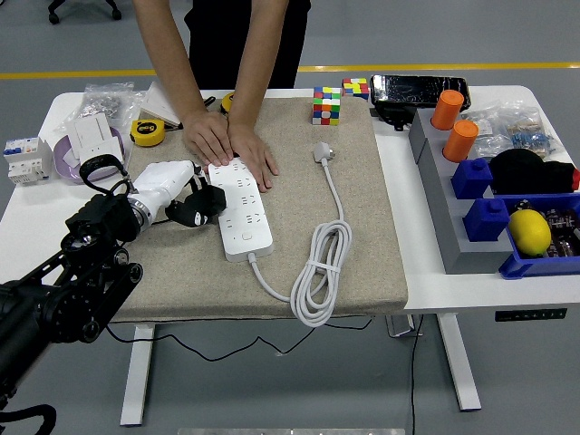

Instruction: Pick up the plug,place it near the board,insert it into the board,press the button

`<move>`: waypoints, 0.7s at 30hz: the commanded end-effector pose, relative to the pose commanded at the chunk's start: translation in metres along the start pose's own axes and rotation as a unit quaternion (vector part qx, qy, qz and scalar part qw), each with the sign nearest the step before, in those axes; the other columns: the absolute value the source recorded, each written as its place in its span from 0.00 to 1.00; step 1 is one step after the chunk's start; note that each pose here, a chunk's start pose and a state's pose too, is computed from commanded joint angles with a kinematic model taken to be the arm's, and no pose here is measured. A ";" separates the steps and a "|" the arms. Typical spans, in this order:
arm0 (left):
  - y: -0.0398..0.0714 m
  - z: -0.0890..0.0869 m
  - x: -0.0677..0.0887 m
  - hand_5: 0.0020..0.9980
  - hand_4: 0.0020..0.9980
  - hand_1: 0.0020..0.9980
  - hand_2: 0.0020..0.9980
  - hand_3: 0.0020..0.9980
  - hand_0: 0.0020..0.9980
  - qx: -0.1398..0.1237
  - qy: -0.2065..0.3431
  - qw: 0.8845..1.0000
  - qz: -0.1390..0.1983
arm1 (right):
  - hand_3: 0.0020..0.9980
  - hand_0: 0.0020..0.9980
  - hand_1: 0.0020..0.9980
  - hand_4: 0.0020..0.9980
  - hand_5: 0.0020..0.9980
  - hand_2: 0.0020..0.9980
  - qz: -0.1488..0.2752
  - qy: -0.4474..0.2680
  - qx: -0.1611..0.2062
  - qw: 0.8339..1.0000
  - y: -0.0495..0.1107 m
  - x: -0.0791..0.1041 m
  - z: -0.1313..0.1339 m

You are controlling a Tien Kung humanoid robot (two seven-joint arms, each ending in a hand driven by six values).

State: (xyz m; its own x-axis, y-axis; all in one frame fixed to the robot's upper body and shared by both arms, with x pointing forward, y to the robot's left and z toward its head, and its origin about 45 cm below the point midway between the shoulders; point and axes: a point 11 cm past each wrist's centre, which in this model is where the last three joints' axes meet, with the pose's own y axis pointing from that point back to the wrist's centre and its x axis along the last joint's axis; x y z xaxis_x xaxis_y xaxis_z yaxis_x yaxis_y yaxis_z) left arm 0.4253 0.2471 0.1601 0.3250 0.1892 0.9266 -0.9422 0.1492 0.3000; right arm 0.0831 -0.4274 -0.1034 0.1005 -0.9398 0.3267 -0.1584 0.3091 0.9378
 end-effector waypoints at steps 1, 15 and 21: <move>0.000 0.000 0.000 0.13 0.90 0.80 0.72 0.62 0.80 0.000 0.000 1.000 -0.001 | 0.76 0.82 0.75 1.00 0.80 0.74 0.000 0.000 0.001 1.000 0.000 0.000 0.000; 0.000 0.001 0.001 0.16 0.99 0.84 0.77 0.79 0.83 -0.001 -0.004 1.000 -0.007 | 0.76 0.82 0.75 1.00 0.80 0.74 -0.001 -0.001 0.000 1.000 0.000 0.001 0.000; 0.002 0.000 0.003 0.17 1.00 0.87 0.80 0.82 0.85 0.002 -0.007 1.000 -0.015 | 0.76 0.82 0.75 1.00 0.80 0.74 0.000 -0.003 0.001 1.000 0.000 0.001 0.000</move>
State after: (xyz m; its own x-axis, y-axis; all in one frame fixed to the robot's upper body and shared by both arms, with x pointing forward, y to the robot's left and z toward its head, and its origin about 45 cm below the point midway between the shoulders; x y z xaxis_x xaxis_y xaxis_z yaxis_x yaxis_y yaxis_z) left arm 0.4242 0.2479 0.1638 0.3522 0.1712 0.9201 -0.9323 0.1512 0.3287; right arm 0.0834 -0.4280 -0.1031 0.0957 -0.9408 0.3253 -0.1601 0.3080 0.9378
